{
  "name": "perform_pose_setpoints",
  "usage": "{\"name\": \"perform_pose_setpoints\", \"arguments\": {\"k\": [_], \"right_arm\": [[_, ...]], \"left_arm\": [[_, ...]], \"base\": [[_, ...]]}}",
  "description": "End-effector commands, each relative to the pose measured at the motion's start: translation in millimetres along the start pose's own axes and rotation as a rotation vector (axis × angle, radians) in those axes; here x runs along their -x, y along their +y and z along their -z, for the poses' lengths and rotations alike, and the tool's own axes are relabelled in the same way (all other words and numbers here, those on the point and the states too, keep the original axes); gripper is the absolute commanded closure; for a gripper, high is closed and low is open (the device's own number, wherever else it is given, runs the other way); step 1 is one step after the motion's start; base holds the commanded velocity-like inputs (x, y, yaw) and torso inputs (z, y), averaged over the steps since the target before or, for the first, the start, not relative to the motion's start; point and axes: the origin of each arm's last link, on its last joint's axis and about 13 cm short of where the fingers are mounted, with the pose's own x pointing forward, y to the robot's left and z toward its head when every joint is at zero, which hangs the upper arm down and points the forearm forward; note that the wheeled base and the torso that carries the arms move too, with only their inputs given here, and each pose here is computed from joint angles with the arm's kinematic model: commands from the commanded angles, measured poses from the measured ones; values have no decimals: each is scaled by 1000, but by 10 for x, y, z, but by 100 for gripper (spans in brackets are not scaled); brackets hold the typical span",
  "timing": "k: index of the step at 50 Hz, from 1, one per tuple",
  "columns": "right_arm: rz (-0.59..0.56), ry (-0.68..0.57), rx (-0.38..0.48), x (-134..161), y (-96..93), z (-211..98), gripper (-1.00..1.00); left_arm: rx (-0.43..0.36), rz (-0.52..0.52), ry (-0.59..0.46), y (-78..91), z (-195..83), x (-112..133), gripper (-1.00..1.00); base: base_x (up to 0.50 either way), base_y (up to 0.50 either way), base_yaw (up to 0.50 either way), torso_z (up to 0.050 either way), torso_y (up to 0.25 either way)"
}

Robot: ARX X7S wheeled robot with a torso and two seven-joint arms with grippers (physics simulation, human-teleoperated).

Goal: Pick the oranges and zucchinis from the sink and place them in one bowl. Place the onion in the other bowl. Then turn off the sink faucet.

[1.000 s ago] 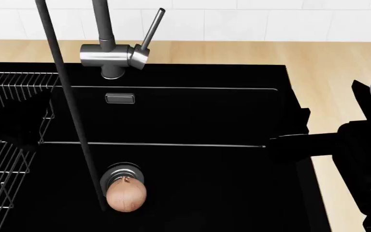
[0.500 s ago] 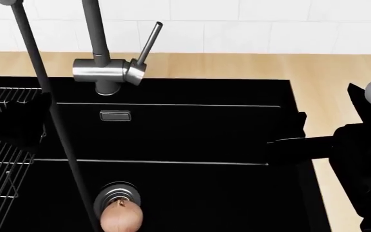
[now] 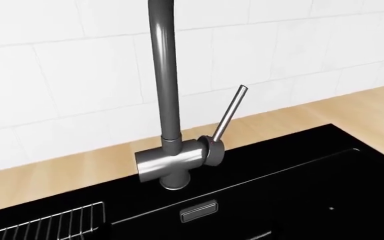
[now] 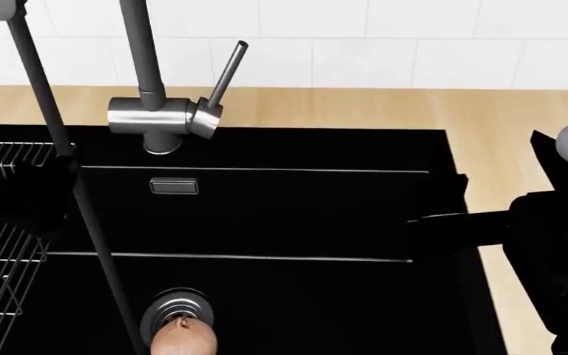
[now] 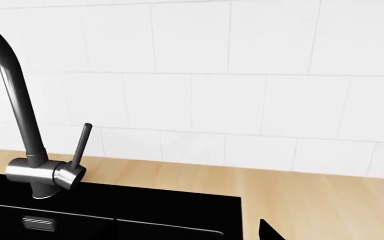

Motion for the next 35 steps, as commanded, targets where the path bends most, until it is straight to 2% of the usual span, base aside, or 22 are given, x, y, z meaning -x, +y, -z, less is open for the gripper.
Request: {"name": "perform_pose_setpoints", "arguments": {"k": [1, 5, 7, 10, 12, 13, 14, 19, 22, 30, 35], "right_arm": [[0, 3, -1, -11, -9, -15, -100], [-2, 13, -4, -19, -8, 13, -100], [-3, 20, -2, -14, -7, 15, -100], [1, 28, -3, -9, -12, 27, -100], [3, 32, -7, -16, -18, 37, -100], [2, 33, -7, -19, -19, 39, -100], [2, 33, -7, -19, -19, 39, -100], [-1, 46, -6, -5, -21, 66, -100], [0, 50, -8, 9, -26, 82, -100], [-5, 67, -17, 17, -33, 140, -100], [-10, 64, -25, 31, -28, 177, -100]], "left_arm": [[3, 52, -25, -40, -36, 2, -100], [-38, 132, 11, -142, -61, -68, -100], [-20, 173, 15, -193, -121, -103, -100], [-22, 206, 122, -282, -88, -216, -100], [-3, 233, 172, -390, -74, -281, -100], [32, 241, 192, -415, -85, -307, -100], [27, 253, 218, -423, -80, -316, -100], [32, 205, 320, -489, -39, -428, -100], [33, 262, 349, -573, -40, -445, -100], [39, 285, 508, -679, 50, -607, -100], [49, 286, 557, -700, 44, -699, -100]], "base": [[0, 0, 0, 0, 0], [0, 0, 0, 0, 0], [0, 0, 0, 0, 0], [0, 0, 0, 0, 0], [0, 0, 0, 0, 0], [0, 0, 0, 0, 0], [0, 0, 0, 0, 0], [0, 0, 0, 0, 0], [0, 0, 0, 0, 0], [0, 0, 0, 0, 0], [0, 0, 0, 0, 0]]}}
